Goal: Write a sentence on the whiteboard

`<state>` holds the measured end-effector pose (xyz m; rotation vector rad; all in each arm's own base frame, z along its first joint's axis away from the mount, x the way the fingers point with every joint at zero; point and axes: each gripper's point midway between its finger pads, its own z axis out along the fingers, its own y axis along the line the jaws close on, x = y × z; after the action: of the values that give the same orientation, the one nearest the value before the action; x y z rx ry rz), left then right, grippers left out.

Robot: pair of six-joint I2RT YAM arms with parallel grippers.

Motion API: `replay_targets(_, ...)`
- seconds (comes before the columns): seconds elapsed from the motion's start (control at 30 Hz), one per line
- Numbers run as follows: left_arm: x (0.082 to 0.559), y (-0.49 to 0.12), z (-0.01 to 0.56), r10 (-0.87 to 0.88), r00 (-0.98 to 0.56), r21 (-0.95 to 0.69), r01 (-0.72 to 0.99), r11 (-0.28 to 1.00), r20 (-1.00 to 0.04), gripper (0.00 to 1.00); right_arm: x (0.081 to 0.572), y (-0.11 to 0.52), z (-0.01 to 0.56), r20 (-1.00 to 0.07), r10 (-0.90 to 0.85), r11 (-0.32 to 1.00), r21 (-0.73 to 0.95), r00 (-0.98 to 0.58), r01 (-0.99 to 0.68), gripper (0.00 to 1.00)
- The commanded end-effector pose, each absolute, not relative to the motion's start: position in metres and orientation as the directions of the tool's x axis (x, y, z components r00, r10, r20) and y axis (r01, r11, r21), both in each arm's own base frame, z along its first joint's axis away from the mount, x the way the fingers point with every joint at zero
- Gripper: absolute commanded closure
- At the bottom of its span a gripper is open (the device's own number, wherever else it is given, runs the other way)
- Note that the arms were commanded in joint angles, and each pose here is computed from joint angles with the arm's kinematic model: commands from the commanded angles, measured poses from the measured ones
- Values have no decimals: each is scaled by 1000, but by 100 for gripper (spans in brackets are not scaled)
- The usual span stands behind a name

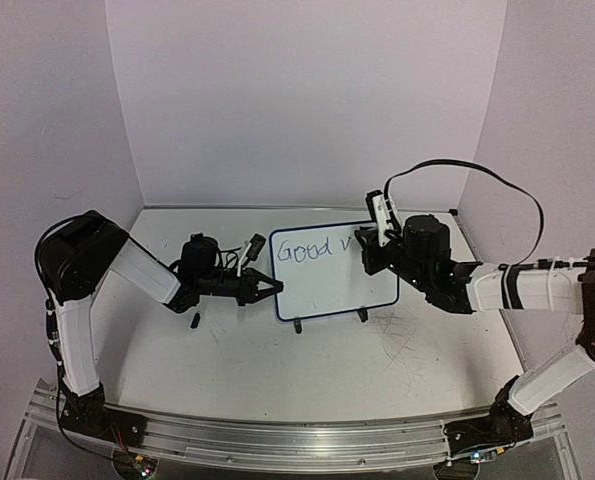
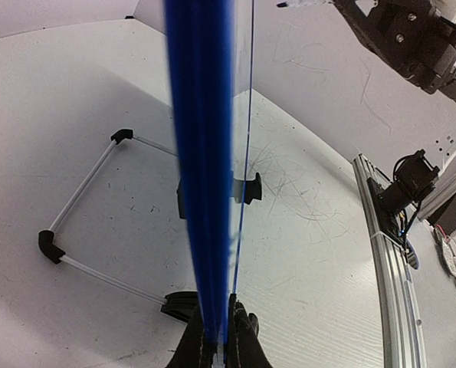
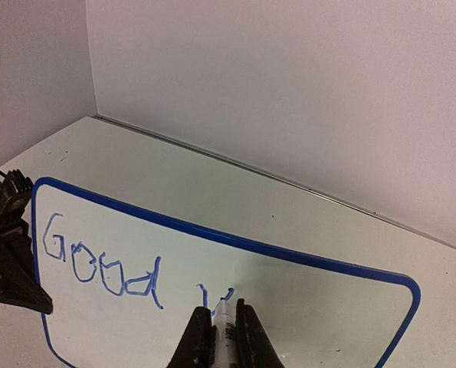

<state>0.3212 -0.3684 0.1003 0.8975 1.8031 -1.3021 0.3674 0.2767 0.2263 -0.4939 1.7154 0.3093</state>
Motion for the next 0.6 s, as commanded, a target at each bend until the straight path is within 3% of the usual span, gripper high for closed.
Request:
replay_targets(0.0,343,-357,99,113,-453,-386,846,368,-884,100,356,271,248,-989,-81,867,-9,-124,-498,100)
replay_targets(0.57,341,-357,101,117,-449,-385,852,355,-886,100,378,273,238,-988,-99,888,-32,-122,-460,100)
